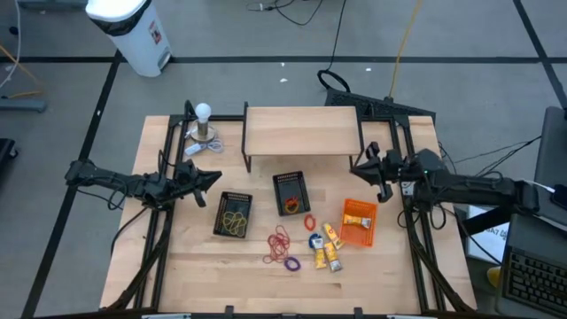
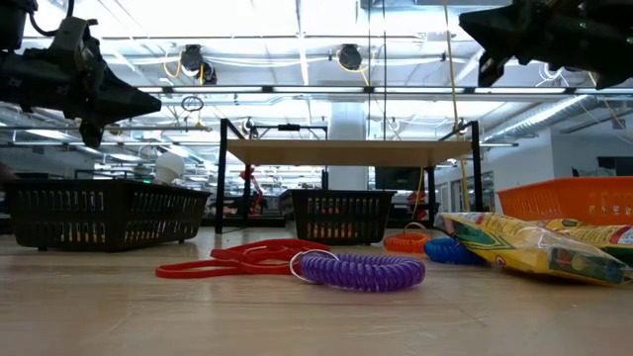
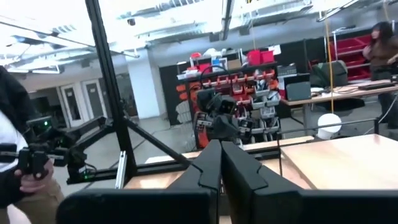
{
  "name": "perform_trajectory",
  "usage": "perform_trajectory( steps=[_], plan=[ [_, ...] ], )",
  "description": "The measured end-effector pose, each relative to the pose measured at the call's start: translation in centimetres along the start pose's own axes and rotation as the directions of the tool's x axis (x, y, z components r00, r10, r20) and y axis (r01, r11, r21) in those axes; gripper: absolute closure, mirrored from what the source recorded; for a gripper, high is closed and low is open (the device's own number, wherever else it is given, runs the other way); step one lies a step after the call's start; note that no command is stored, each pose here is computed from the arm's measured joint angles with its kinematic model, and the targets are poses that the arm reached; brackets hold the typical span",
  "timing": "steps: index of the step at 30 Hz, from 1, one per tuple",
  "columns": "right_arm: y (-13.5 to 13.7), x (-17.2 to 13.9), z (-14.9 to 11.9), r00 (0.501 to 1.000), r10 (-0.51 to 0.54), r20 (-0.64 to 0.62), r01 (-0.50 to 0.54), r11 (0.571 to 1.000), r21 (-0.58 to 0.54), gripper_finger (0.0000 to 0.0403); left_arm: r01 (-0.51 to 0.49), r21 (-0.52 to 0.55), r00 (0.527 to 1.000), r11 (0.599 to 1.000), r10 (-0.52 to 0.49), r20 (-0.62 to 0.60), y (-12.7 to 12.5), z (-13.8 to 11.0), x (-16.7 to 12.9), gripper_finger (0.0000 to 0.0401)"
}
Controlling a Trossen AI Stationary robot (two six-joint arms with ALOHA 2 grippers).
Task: Pick & Place Office Desk Supplies
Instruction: Put the yellow crayon box into the orange bin
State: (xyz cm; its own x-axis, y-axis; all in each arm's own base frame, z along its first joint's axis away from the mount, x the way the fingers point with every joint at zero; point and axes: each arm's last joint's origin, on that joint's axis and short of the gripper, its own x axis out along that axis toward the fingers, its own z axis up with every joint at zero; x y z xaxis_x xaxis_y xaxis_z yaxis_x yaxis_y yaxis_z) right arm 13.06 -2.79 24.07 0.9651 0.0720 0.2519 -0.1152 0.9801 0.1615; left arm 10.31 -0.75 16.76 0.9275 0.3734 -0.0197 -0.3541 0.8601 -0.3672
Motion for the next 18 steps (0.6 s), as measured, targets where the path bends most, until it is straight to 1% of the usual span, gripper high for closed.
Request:
perform_trajectory(
  steps=[2,9,13,16,18],
  plan=[
    [-0.1,-0.4,-0.1,1.0,-0.005,-0.002,0.005,1.0,0.001,0.0402,0.005,0.015,1.0,1.0,-0.005,-0.002,0.0,0.0,0.0,0.0382],
    [-0.3,-1.4,-0.9,1.0,0.003,-0.004,-0.003,1.0,0.027,0.0402,0.005,0.018,1.0,1.0,-0.005,-0.002,0.0,0.0,0.0,0.0382],
    [-0.3,-1.8,-0.9,0.999,0.032,0.003,-0.032,0.999,0.023,0.0402,0.007,0.02,1.0,1.0,-0.007,-0.002,0.0,0.0,0.0,0.0382],
    [-0.4,-2.1,-0.7,1.0,0.009,0.008,-0.009,1.0,0.008,0.0402,0.007,0.022,1.0,1.0,-0.007,-0.002,0.0,0.0,0.0,0.0382],
    [-0.6,-2.3,-0.9,1.0,-0.015,-0.017,0.016,1.0,0.011,0.0402,0.007,0.032,1.0,0.999,-0.007,-0.002,0.0,0.0,0.0,0.0382]
  ],
)
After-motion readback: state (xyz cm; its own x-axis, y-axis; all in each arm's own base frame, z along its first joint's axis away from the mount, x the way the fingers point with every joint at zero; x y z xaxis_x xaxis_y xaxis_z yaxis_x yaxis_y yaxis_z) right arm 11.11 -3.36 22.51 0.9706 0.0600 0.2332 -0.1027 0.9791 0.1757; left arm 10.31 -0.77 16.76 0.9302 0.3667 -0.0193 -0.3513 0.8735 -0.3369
